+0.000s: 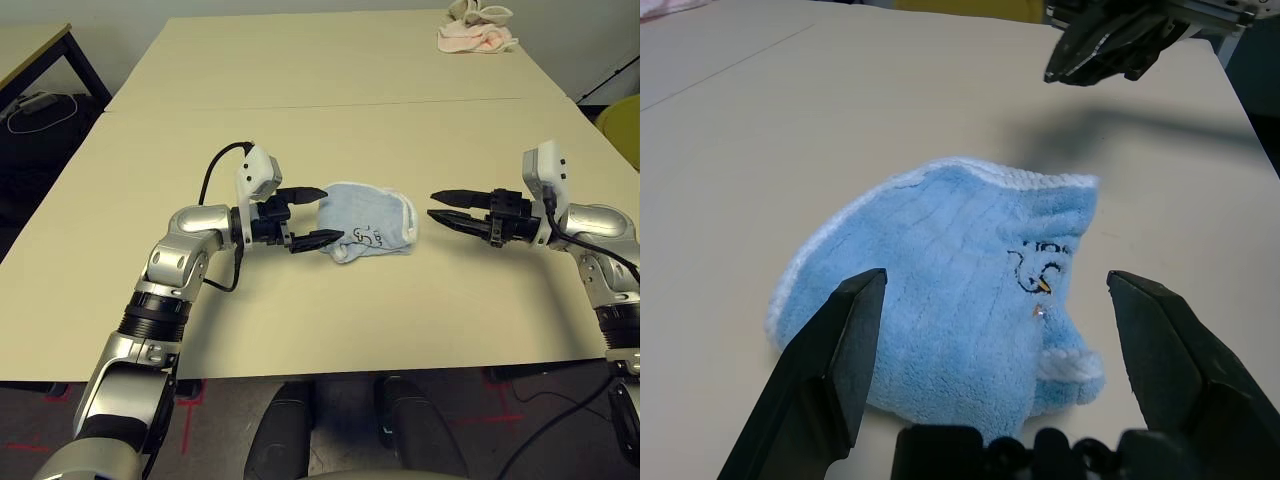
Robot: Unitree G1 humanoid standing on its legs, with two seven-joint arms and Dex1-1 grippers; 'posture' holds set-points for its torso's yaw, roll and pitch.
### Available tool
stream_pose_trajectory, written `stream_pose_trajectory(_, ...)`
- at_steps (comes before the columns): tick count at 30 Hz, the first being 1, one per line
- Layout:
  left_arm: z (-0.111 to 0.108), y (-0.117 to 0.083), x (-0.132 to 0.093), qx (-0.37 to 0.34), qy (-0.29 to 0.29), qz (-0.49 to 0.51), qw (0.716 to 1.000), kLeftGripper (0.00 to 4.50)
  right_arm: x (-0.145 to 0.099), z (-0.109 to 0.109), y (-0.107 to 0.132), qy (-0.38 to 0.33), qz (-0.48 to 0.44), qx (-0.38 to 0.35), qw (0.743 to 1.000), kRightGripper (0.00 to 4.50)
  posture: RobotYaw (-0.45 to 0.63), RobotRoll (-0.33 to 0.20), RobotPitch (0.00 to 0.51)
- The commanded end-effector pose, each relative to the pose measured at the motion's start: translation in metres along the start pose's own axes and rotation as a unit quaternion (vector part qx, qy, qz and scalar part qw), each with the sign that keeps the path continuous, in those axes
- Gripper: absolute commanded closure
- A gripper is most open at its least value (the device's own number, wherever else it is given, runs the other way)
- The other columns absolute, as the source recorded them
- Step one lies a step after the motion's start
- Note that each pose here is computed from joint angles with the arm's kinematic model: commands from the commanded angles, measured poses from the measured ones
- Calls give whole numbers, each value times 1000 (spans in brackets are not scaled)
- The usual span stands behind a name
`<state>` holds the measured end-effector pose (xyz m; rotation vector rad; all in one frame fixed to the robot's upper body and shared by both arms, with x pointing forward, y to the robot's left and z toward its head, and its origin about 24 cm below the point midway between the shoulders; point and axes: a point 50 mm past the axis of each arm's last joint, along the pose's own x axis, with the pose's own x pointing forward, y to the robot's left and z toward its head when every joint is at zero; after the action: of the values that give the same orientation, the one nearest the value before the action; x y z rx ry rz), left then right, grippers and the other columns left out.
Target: Fold the towel and set it aside.
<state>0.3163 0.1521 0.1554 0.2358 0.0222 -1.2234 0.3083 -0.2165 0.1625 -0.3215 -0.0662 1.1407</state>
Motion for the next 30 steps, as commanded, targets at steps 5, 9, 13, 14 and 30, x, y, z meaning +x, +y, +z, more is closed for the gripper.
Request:
stream_pose_trajectory(5,-2,-4,3,3,-1,-7,1000,0,3,-5,4,10,15,0,1000,4487,97,0,127)
stream_pose_trajectory(9,-2,-1,4,-1,-9,-6,1000,0,3,-5,5,9,14,0,1000,4487,91,0,128)
stream_pose_trajectory(13,0,1,6,-4,-20,-20,1000,0,2,-5,6,8,13,-1,1000,4487,86,0,130)
stream_pose_trajectory(14,-1,2,7,-4,-19,-21,1000,0,2,-5,5,8,13,-2,1000,4487,85,0,131)
stream_pose_trajectory(30,0,12,13,8,-10,-26,1000,180,0,-4,4,12,11,-4,1000,4498,81,0,136)
